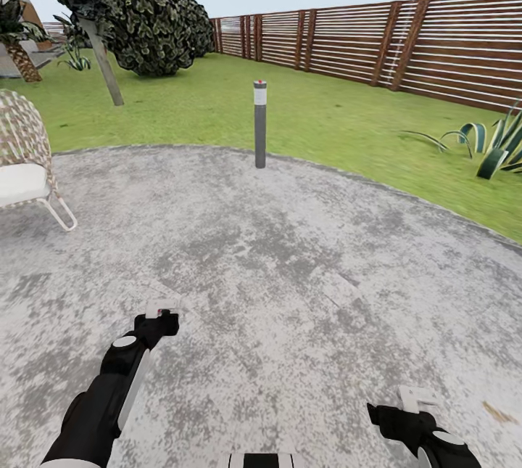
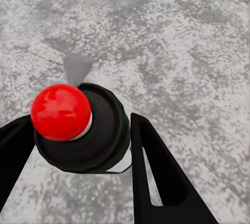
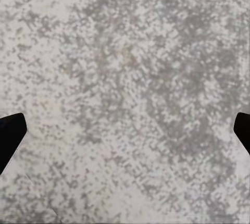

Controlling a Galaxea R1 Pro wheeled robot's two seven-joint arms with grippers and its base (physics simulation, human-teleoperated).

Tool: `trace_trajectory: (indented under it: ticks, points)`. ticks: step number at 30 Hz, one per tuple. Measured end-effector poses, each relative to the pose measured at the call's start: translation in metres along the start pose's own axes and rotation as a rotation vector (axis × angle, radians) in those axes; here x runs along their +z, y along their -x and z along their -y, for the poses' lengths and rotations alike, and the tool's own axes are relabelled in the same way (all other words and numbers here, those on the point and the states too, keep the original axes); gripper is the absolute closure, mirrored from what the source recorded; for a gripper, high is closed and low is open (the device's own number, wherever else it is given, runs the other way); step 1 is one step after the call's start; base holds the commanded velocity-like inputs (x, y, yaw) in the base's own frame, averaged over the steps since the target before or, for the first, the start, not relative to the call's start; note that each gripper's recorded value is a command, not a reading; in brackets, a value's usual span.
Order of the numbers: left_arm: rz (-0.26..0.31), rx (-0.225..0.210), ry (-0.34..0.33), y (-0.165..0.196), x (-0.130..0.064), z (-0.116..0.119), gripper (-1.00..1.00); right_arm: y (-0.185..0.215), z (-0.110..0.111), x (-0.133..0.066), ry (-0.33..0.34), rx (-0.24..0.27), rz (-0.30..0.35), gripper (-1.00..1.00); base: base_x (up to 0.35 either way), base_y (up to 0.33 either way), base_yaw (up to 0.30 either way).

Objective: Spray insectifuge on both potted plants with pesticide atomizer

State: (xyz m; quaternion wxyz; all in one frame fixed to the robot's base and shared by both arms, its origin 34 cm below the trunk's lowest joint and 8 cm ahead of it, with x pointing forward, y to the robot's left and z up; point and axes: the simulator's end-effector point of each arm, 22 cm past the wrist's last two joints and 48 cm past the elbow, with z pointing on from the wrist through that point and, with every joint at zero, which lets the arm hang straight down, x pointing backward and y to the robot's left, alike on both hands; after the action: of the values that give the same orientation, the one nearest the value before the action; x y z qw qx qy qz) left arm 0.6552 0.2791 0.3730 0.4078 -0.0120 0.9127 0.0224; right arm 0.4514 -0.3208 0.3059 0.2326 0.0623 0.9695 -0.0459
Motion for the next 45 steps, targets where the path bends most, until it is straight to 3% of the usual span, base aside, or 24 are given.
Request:
trace_trajectory:
  ticks: [29, 45]
  points:
    - [0.131, -0.010, -0.007, 0.067, -0.044, 0.002, 1.00, 0.044, 0.000, -0.037, 0.013, 0.016, 0.129, -1.00, 0.000, 0.000, 0.031]
    - [0.172, -0.012, -0.007, 0.087, -0.060, 0.002, 1.00, 0.057, 0.000, -0.050, 0.017, 0.021, 0.169, -1.00, 0.000, 0.000, 0.000]
